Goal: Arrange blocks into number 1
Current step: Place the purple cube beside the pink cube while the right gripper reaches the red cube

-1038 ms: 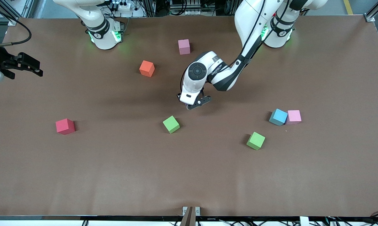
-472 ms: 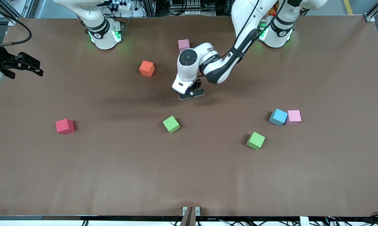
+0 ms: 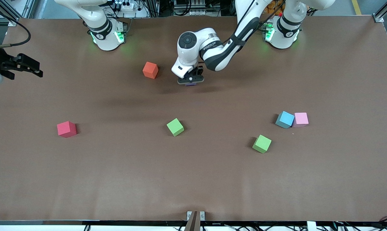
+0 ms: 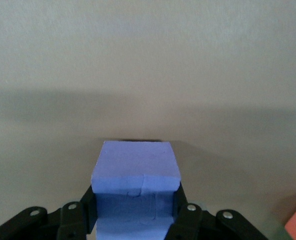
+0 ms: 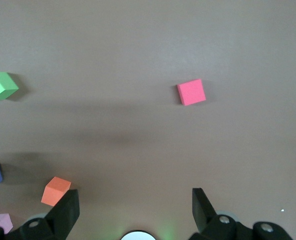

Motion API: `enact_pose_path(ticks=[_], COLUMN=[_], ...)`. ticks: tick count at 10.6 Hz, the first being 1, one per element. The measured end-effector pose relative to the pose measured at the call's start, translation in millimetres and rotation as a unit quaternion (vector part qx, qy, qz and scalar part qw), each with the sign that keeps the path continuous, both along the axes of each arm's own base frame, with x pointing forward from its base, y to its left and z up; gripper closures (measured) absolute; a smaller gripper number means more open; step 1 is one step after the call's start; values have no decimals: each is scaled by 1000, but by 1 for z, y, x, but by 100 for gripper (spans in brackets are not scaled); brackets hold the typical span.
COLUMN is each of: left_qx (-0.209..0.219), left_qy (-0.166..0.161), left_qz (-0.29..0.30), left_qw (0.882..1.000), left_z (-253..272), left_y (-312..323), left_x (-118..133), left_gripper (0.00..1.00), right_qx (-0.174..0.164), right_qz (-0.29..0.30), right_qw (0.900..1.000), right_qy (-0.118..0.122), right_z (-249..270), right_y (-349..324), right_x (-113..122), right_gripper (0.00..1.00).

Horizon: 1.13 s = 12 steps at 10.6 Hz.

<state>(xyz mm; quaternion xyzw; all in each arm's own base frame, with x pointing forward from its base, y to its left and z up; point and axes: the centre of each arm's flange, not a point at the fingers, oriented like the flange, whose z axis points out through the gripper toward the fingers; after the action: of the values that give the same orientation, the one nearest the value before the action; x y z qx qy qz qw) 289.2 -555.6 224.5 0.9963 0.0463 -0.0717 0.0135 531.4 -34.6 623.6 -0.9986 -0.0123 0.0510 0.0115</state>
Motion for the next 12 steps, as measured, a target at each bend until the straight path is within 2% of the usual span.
enact_pose_path(ticks=[2,5,7,10,12], left_qx=[3,3,3,8,9], left_qy=[8,19,23,31,34], left_qz=[-13,-32,-42,-52,-56], left_qw=[1000,999,999,998,998], left_z=[-3,-4,-3,-7,-7], left_y=[-2,-7,-8,-7,-6], left_x=[-17,-43,-56,-72,-78], left_gripper=[41,41,41,41,41], right_qx=[2,5,5,6,9], right_qz=[-33,-42,-45,-43,-20], right_qw=[999,996,996,995,997], right_qy=[23,78,83,87,76], right_z=[-27,-96,-140,-196,-243], right_y=[-38,-53,-57,-58,-61], right_x=[11,38,48,40,29], right_gripper=[0,0,0,0,0])
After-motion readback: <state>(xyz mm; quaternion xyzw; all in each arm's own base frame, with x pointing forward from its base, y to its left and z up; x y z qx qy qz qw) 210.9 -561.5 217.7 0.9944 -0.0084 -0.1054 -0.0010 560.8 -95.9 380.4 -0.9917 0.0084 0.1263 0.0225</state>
